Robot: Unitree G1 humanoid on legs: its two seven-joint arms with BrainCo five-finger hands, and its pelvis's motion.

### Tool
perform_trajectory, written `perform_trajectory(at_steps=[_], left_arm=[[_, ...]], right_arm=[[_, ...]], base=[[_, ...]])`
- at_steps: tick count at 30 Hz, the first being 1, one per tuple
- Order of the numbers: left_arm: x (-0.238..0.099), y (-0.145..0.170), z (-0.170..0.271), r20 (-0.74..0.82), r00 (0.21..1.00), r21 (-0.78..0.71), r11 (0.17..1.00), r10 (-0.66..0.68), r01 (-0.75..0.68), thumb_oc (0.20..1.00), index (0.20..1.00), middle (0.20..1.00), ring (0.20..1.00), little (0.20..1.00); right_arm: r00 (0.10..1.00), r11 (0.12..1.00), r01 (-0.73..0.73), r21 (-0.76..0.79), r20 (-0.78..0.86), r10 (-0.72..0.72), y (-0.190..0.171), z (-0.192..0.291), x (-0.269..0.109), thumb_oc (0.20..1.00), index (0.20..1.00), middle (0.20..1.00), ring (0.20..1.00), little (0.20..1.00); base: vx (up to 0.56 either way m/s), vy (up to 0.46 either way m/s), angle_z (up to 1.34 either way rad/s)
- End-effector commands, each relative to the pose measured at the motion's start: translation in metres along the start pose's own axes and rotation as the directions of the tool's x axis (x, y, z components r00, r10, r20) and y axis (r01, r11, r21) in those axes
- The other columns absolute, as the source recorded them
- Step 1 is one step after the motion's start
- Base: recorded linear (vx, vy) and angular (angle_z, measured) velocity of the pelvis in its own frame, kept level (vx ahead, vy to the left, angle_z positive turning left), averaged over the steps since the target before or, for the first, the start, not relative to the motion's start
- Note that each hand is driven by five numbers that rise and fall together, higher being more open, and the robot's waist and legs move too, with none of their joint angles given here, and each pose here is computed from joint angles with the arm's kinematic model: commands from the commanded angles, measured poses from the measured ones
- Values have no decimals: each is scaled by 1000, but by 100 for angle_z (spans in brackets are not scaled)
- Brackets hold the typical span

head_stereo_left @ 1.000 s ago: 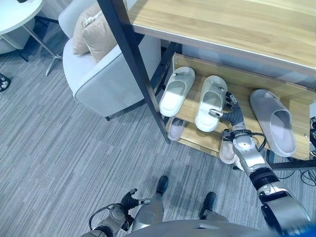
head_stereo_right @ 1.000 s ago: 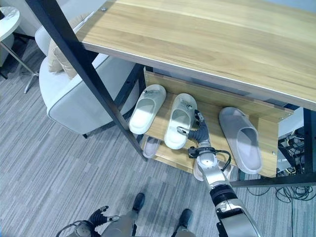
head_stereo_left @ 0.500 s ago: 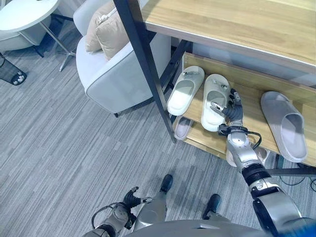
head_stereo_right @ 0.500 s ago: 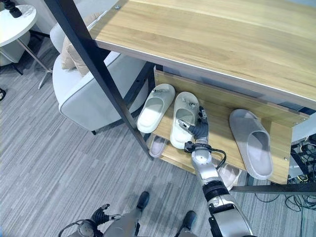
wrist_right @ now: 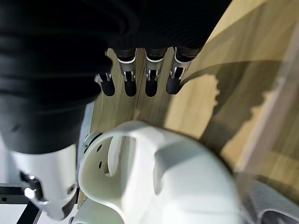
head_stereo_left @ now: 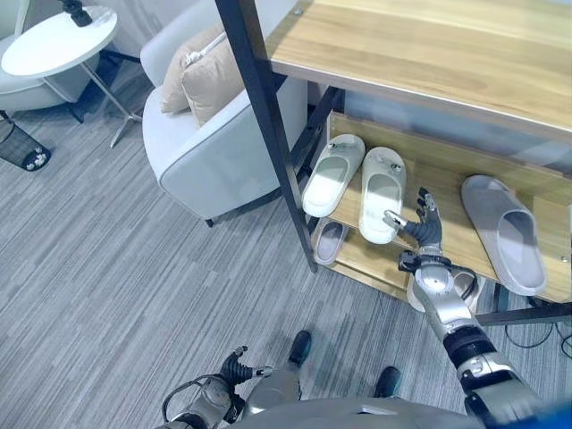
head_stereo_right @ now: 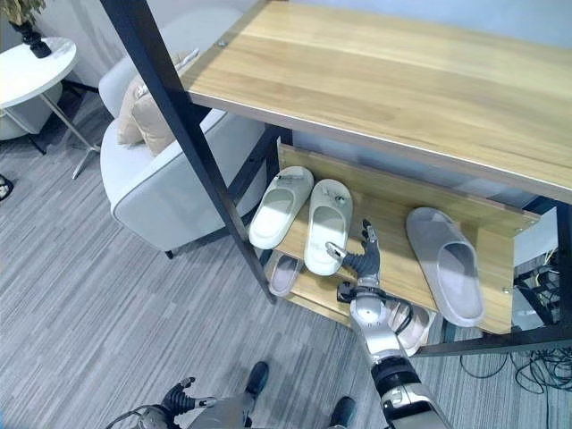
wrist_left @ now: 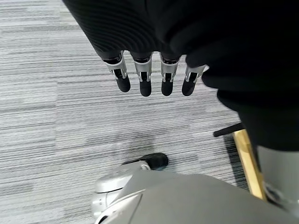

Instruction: Arrange the slippers neatly on the shoe rack.

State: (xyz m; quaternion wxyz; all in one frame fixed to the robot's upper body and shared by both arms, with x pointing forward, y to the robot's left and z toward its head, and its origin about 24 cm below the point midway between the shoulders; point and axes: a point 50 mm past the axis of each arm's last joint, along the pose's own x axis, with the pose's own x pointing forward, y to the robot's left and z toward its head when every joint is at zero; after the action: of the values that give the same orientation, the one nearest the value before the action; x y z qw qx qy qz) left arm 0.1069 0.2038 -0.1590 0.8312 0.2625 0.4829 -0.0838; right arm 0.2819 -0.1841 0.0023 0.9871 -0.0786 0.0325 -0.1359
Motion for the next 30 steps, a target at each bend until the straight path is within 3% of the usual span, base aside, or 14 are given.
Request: perform_trajectory(at_steps=[1, 10, 16, 30], left_arm=[[0, -26, 9, 1, 998, 14, 997, -70, 69, 1000, 1000, 1000, 1000, 1000], [-3, -30, -6, -57, 996, 2, 997, -73, 74, 1000, 1000, 1000, 1000, 1000], [-3, -29, -6, -61, 996, 5, 998, -67, 68, 1000, 1000, 1000, 1000, 1000], [-3, -28, -5, -67, 996, 20, 998, -57, 58, 1000, 1000, 1000, 1000, 1000]], right_arm=[[992, 998, -48, 35, 120, 44, 7, 27, 6, 1000, 1000, 1000, 1000, 1000], [974, 964, -227, 138, 23, 225, 36, 6, -16, 1000, 1000, 1000, 1000, 1000], [971, 942, -222, 251, -34, 238, 44, -2, -20, 1000, 1000, 1000, 1000, 1000], [949, 908, -296, 295, -17, 315, 67, 6, -24, 1000, 1000, 1000, 1000, 1000]], base=[[-18, -6, -8], [-11, 3, -5], [1, 5, 0], [9, 18, 3]])
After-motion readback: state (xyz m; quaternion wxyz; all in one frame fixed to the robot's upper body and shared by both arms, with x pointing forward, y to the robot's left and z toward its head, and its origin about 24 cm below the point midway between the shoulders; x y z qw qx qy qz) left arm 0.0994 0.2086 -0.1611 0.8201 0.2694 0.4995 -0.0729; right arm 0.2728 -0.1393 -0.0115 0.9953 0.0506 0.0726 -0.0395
